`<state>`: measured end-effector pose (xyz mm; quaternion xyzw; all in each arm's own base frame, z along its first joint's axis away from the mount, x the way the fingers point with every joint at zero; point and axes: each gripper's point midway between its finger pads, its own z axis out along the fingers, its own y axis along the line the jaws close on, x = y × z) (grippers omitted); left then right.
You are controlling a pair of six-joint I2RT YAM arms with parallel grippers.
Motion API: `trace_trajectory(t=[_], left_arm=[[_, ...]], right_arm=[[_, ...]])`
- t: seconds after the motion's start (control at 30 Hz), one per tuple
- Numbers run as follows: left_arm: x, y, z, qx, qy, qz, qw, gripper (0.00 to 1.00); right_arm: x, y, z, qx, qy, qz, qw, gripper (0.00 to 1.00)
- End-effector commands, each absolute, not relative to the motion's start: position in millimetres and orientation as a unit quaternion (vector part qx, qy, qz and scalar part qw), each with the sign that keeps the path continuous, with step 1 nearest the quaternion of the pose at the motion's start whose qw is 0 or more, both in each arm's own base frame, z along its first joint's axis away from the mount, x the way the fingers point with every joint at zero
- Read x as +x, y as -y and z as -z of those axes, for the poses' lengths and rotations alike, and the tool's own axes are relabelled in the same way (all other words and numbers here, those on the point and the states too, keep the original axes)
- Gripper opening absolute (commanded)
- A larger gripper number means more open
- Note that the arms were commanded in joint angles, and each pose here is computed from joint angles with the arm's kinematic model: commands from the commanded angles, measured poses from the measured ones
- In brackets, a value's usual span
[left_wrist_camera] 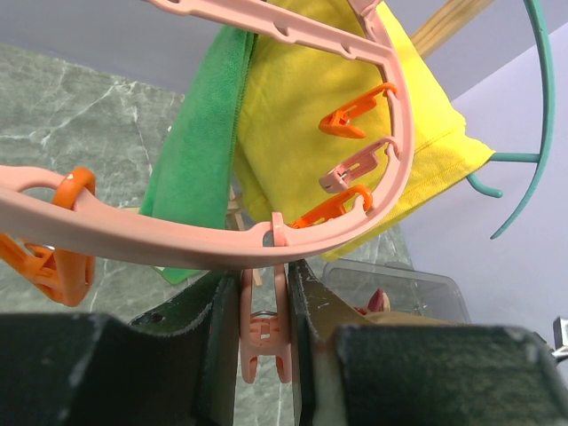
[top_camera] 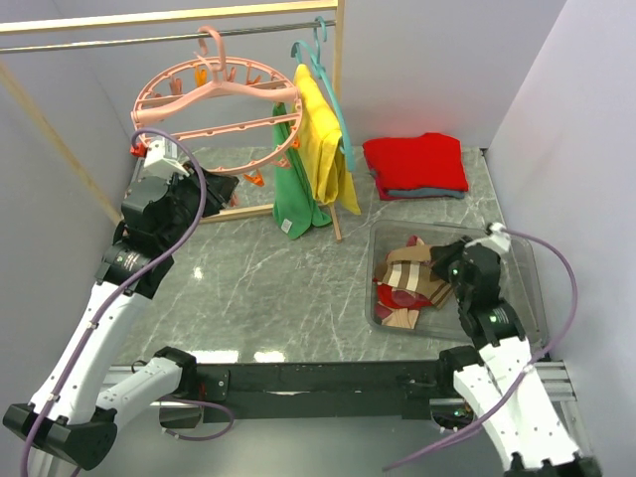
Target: Remove the socks clipped to the hanger
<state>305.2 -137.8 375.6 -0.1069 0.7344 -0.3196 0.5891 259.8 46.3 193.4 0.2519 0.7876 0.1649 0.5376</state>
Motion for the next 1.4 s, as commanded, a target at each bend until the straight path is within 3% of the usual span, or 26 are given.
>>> trace_trajectory(t=[0.0, 0.13, 0.3, 0.4, 0.47, 0.67, 0.77, 0.8, 0.87, 1.2, 1.37], left_arm=[[307, 138, -374, -0.096, -0.737, 0.311, 0.592, 0.05], [306, 137, -372, -0.095, -0.736, 0.309, 0.595, 0.06], [311, 137, -363, -0.089, -0.744, 0.299, 0.591, 0.06], [314, 138, -357, -0.084, -0.753, 0.290, 0.585, 0.06], [317, 139, -353, -0.081, -0.757, 0.286, 0.581, 0.07], [317, 140, -355, -0.082, -0.755, 0.290, 0.582, 0.20], [315, 141, -360, -0.080, -0.751, 0.298, 0.584, 0.30], [314, 142, -361, -0.078, -0.750, 0.300, 0.584, 0.38], [312, 141, -365, -0.078, -0.748, 0.301, 0.586, 0.48], [282, 133, -382, -0.064, -0.740, 0.305, 0.596, 0.99], [261, 134, -387, -0.037, -0.745, 0.313, 0.588, 0.96]], right_arm=[[250, -27, -190, 0.313, -0.757, -0.183, 0.543, 0.00], [249, -30, -163, 0.344, -0.767, -0.206, 0.500, 0.06], [247, -77, -122, 0.319, -0.797, -0.315, 0.405, 0.03], [248, -77, -124, 0.302, -0.801, -0.312, 0.412, 0.06], [249, -72, -128, 0.290, -0.805, -0.295, 0.426, 0.13], [249, -67, -131, 0.266, -0.830, -0.260, 0.416, 0.43], [246, -62, -137, 0.255, -0.837, -0.242, 0.420, 0.68], [243, -61, -138, 0.254, -0.840, -0.236, 0.417, 0.84], [242, -55, -150, 0.252, -0.835, -0.224, 0.436, 0.99], [238, -51, -202, 0.202, -0.833, -0.202, 0.473, 1.00], [247, -67, -229, 0.159, -0.842, -0.191, 0.479, 1.00]])
